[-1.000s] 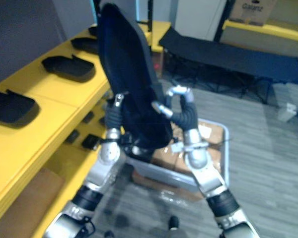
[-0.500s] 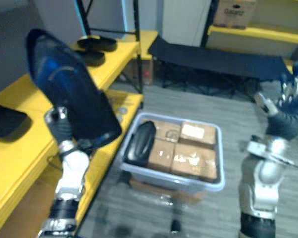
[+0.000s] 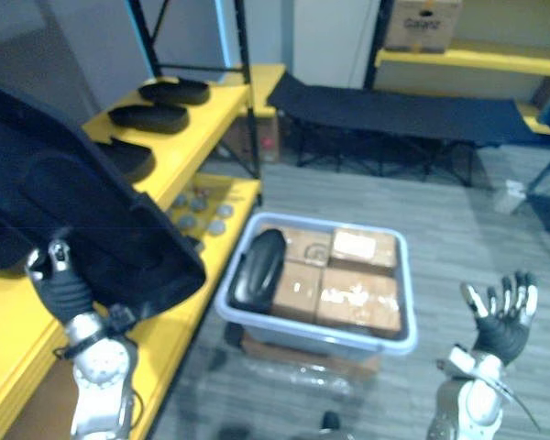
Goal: Walk over and take plastic housings, then place them on the shelf
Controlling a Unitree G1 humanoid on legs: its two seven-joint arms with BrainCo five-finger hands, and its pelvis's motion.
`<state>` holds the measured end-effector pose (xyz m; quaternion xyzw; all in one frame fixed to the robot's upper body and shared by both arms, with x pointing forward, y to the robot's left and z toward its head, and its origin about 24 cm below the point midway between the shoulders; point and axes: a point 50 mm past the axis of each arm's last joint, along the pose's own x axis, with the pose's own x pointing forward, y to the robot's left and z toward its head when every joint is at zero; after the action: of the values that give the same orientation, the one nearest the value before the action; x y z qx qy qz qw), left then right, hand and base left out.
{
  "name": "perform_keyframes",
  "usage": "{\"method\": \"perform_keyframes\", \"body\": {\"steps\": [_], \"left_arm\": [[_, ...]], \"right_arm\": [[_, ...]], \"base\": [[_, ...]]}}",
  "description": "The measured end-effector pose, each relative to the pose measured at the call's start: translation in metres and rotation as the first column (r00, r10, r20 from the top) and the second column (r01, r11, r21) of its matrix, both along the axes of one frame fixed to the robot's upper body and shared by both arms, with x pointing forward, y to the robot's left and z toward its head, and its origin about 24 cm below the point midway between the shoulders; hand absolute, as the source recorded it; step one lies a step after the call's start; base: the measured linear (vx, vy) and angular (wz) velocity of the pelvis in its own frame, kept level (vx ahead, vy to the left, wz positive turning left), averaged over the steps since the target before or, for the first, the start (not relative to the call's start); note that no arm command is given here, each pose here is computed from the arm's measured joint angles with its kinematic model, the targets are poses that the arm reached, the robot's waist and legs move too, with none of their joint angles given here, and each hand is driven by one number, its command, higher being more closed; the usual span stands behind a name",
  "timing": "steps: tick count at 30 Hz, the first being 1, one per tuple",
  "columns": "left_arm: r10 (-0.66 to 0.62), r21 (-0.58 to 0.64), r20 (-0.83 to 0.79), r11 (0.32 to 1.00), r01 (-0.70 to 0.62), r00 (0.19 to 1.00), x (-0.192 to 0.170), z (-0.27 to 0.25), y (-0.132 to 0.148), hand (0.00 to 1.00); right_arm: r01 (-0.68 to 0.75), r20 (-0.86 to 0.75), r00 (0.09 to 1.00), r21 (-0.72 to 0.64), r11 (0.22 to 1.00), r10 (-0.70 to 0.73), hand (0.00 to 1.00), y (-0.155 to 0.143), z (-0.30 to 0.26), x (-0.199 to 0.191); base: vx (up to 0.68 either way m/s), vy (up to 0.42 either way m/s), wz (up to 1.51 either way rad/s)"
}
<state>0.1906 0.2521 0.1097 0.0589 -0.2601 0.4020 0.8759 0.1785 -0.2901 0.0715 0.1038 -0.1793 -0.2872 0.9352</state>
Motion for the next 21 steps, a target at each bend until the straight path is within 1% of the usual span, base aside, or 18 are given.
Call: {"method": "perform_keyframes", "body": {"steps": [1,2,3,4,6,7,8,10,11,13,15,18,21], "left_arm": [[0.033,0.002,0.009,0.999,-0.033,0.999,-0.003,0.002,0.005,1.0],[0.095,0.003,0.033,0.995,-0.095,0.995,-0.009,0.006,0.014,1.0],[0.153,0.007,0.059,0.988,-0.154,0.986,-0.017,0.011,0.022,1.0],[0.186,0.012,0.071,0.982,-0.188,0.98,-0.022,0.014,0.026,1.0],[0.304,0.027,0.094,0.951,-0.308,0.948,-0.043,0.02,0.042,1.0],[0.33,0.032,0.093,0.942,-0.334,0.939,-0.05,0.02,0.045,1.0],[0.381,0.039,0.087,0.922,-0.386,0.92,-0.063,0.02,0.051,1.0],[0.462,0.065,0.059,0.883,-0.465,0.885,-0.085,0.018,0.061,1.0],[0.483,0.072,0.049,0.871,-0.485,0.874,-0.092,0.016,0.063,1.0],[0.548,0.049,0.024,0.835,-0.548,0.836,-0.115,0.011,0.068,1.0],[0.577,0.02,0.018,0.816,-0.578,0.816,-0.129,0.008,0.069,1.0],[0.554,-0.019,0.036,0.832,-0.554,0.832,-0.136,0.008,0.067,1.0],[0.523,-0.009,0.03,0.852,-0.523,0.852,-0.135,0.009,0.067,1.0]], "right_arm": [[-0.021,0.01,1.0,-0.013,1.0,0.021,0.0,0.001,0.003,0.003],[-0.062,0.027,0.998,-0.04,0.997,0.063,0.0,0.002,0.008,0.008],[-0.108,0.042,0.993,-0.058,0.992,0.111,0.0,0.008,0.012,0.015],[-0.136,0.05,0.989,-0.062,0.989,0.14,0.0,0.013,0.013,0.02],[-0.271,0.062,0.96,-0.05,0.961,0.274,0.0,0.043,0.014,0.045],[-0.307,0.058,0.949,-0.043,0.951,0.309,0.0,0.052,0.012,0.052],[-0.374,0.036,0.926,-0.042,0.927,0.375,0.0,0.072,0.011,0.066],[-0.453,0.002,0.891,-0.045,0.891,0.453,0.0,0.098,0.01,0.084],[-0.468,-0.004,0.883,-0.04,0.883,0.469,0.0,0.105,0.01,0.088],[-0.519,-0.01,0.855,-0.019,0.854,0.519,0.0,0.126,0.011,0.101],[-0.548,0.0,0.836,-0.03,0.836,0.548,0.0,0.137,0.018,0.108],[-0.57,-0.014,0.821,-0.079,0.818,0.57,0.0,0.146,0.024,0.113],[-0.591,-0.054,0.806,-0.097,0.801,0.589,0.0,0.15,0.022,0.116]], "base": [[-0.02,0.015,0.51],[-0.01,0.017,0.58],[-0.01,0.02,0.64],[0.03,0.016,0.78],[0.06,0.016,0.92],[0.05,0.007,0.94],[0.04,0.005,0.86],[0.05,0.007,0.92],[0.05,0.01,0.77],[0.05,0.008,0.77],[0.03,0.007,0.63],[0.02,0.011,0.32],[0.02,0.004,0.13]]}}
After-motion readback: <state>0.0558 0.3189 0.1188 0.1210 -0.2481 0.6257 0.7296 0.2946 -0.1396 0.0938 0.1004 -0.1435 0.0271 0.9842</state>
